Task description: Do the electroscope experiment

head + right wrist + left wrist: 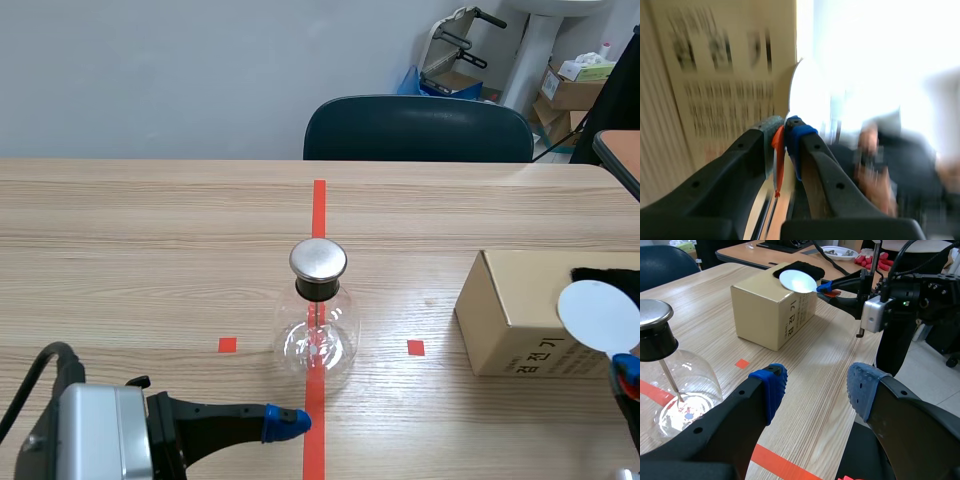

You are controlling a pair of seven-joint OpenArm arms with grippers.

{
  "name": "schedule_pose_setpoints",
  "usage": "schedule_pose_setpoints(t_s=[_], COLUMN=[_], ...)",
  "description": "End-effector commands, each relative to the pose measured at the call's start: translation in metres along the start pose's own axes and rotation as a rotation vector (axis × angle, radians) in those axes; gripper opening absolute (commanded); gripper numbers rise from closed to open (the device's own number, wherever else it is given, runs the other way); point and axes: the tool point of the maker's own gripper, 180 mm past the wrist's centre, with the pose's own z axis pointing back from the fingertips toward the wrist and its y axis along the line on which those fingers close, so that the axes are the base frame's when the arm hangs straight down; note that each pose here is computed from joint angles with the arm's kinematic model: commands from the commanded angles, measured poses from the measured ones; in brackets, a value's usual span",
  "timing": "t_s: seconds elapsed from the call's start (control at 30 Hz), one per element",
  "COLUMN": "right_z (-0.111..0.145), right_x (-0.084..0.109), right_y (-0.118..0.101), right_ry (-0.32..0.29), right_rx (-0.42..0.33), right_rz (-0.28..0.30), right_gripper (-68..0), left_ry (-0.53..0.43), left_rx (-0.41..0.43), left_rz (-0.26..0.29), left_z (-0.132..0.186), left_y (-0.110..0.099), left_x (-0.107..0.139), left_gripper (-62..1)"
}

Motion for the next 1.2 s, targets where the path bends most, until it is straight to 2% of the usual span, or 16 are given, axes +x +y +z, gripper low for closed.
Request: schedule_pose_setpoints(t_s=[0.0,0.07,0.1,0.23,0.27,0.37,0.43,0.5,0.6,0.63,0.77,0.83,0.97,1.0,1.07,1.17], right_z=[0.006,0.009,0.008,0.003,0.004,0.010,0.012,0.010,0.006,0.005,0.010,0.011,0.006,0.006,0.006,0.012], right_x=[-0.030,-0.044,-0.042,0.004,0.007,-0.026,-0.039,-0.028,0.010,0.013,-0.037,-0.043,0.003,0.008,-0.003,-0.043], right_y=[-0.011,-0.011,-0.010,-0.006,-0.006,-0.008,-0.008,-0.007,-0.005,-0.005,-0.008,-0.007,-0.004,-0.004,-0.005,-0.006], right_ry=[0.144,0.221,0.209,-0.037,-0.052,0.141,0.207,0.143,-0.063,-0.072,0.205,0.235,-0.019,-0.044,0.022,0.250], right_rx=[-0.038,-0.035,-0.029,-0.017,-0.020,-0.033,-0.030,-0.024,-0.021,-0.025,-0.038,-0.030,-0.016,-0.015,-0.025,-0.028], right_rz=[0.041,0.044,0.050,0.053,0.048,0.027,0.032,0.039,0.041,0.037,0.024,0.034,0.044,0.043,0.034,0.030], right_gripper=[-66.7,-66.7,-66.7,-66.7,-66.7,-66.7,-66.7,-66.7,-66.7,-66.7,-66.7,-66.7,-66.7,-66.7,-66.7,-66.7], left_ry=[-0.046,-0.046,-0.046,-0.046,-0.046,-0.045,-0.045,-0.044,-0.041,-0.040,-0.036,-0.036,-0.036,-0.036,-0.036,-0.036], left_rx=[0.112,0.112,0.111,0.111,0.111,0.111,0.111,0.111,0.110,0.110,0.108,0.108,0.108,0.108,0.106,0.091], left_rz=[-0.054,-0.054,-0.055,-0.055,-0.055,-0.055,-0.055,-0.055,-0.057,-0.058,-0.061,-0.061,-0.061,-0.061,-0.060,-0.055], left_z=[-0.011,-0.011,-0.011,-0.011,-0.011,-0.011,-0.011,-0.011,-0.010,-0.010,-0.009,-0.009,-0.009,-0.009,-0.009,-0.009], left_y=[0.033,0.033,0.033,0.033,0.033,0.033,0.033,0.033,0.033,0.033,0.034,0.034,0.034,0.034,0.033,0.031], left_x=[0.014,0.014,0.014,0.014,0.014,0.014,0.014,0.014,0.013,0.013,0.013,0.013,0.013,0.013,0.013,0.012], left_gripper=[-31.1,-31.1,-31.1,-31.1,-31.1,-31.1,-31.1,-31.1,-31.1,-31.1,-31.1,-31.1,-31.1,-31.1,-31.1,-31.1])
